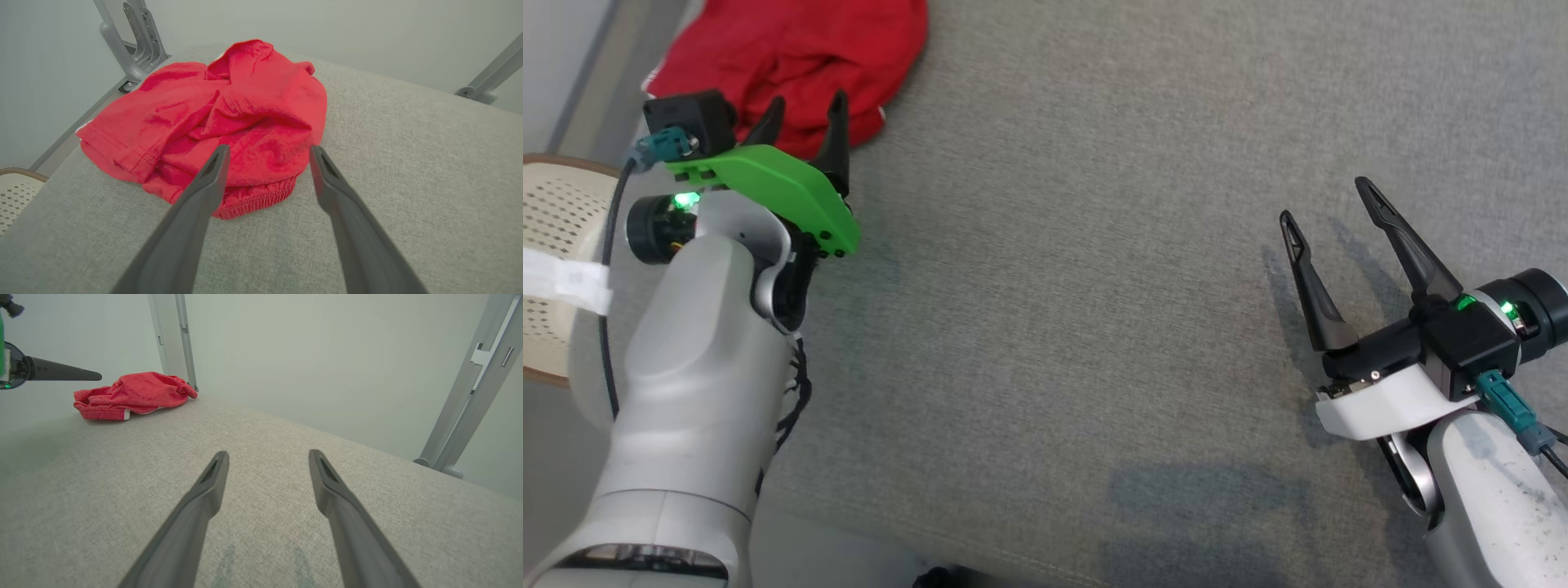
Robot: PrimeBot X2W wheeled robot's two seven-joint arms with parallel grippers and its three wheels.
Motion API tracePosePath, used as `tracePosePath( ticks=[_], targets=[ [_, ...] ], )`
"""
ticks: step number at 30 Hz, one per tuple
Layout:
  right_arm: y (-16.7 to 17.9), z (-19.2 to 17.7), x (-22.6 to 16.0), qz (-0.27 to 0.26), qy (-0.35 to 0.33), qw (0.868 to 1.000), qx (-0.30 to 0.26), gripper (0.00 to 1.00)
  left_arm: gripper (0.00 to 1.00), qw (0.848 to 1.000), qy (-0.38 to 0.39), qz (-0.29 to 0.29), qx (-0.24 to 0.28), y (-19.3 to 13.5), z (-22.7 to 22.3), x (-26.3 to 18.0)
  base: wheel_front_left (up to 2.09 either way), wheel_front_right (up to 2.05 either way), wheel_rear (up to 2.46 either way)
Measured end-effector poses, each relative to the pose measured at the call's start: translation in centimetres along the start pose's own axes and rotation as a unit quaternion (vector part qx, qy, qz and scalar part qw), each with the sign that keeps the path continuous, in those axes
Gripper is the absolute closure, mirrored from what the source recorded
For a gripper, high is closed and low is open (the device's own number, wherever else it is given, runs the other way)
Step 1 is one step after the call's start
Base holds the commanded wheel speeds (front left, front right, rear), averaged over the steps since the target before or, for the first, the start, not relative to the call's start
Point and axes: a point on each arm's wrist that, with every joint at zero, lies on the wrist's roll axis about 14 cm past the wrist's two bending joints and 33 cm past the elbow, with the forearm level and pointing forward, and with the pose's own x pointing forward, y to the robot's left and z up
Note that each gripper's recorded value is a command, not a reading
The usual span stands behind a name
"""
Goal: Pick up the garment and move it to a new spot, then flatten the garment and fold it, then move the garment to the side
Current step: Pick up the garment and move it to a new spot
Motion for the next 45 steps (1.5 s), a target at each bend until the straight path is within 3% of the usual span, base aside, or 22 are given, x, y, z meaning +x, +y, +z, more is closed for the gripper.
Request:
tracePosePath(
  ticks=[5, 6, 8, 17, 26, 31, 39, 42, 45],
  targets=[
    [-1.6, -4.2, -1.1, -0.024, 0.039, 0.999, 0.026, 0.00, 0.00, 0.992, 0.124, 0.035, 0.016, 1.8, -5.9, 3.3, 0.00, 0.00, 0.00],
    [-2.0, -4.6, -1.4, -0.032, 0.043, 0.998, 0.030, 0.00, 0.08, 0.990, 0.137, 0.036, 0.013, 1.6, -6.5, 4.1, 0.00, 0.00, 0.00],
    [-2.7, -5.1, -1.8, -0.047, 0.046, 0.997, 0.038, 0.00, 1.00, 0.988, 0.150, 0.033, 0.015, 1.4, -7.3, 5.2, 0.00, 0.00, 0.00],
    [-4.0, -5.3, -4.2, -0.098, 0.066, 0.992, 0.054, 0.00, 1.00, 0.990, 0.126, -0.019, 0.062, -1.7, -6.9, 7.4, 0.00, 0.00, 0.00],
    [-2.5, -2.0, -7.7, -0.132, 0.068, 0.987, 0.065, 0.00, 1.00, 0.983, 0.056, -0.168, 0.043, -10.8, -3.7, 2.0, 0.00, 0.00, 0.00],
    [-2.3, 0.6, -10.1, -0.156, 0.055, 0.985, 0.053, 0.00, 1.00, 0.960, 0.018, -0.278, 0.029, -17.5, -1.0, -5.1, 0.00, 0.00, 0.00],
    [-3.1, 4.2, -13.8, -0.203, 0.031, 0.978, 0.025, 0.00, 1.00, 0.906, -0.020, -0.422, -0.003, -26.3, 3.0, -17.7, 0.00, 0.00, 0.00],
    [-4.0, 5.0, -15.3, -0.226, 0.025, 0.974, 0.015, 0.00, 1.00, 0.891, -0.011, -0.454, -0.007, -28.1, 3.0, -19.9, 0.00, 0.00, 0.00],
    [-4.7, 5.5, -16.7, -0.248, 0.023, 0.968, 0.009, 0.00, 1.00, 0.887, 0.024, -0.462, -0.014, -28.9, 1.5, -20.1, 0.00, 0.00, 0.00]
  ],
)
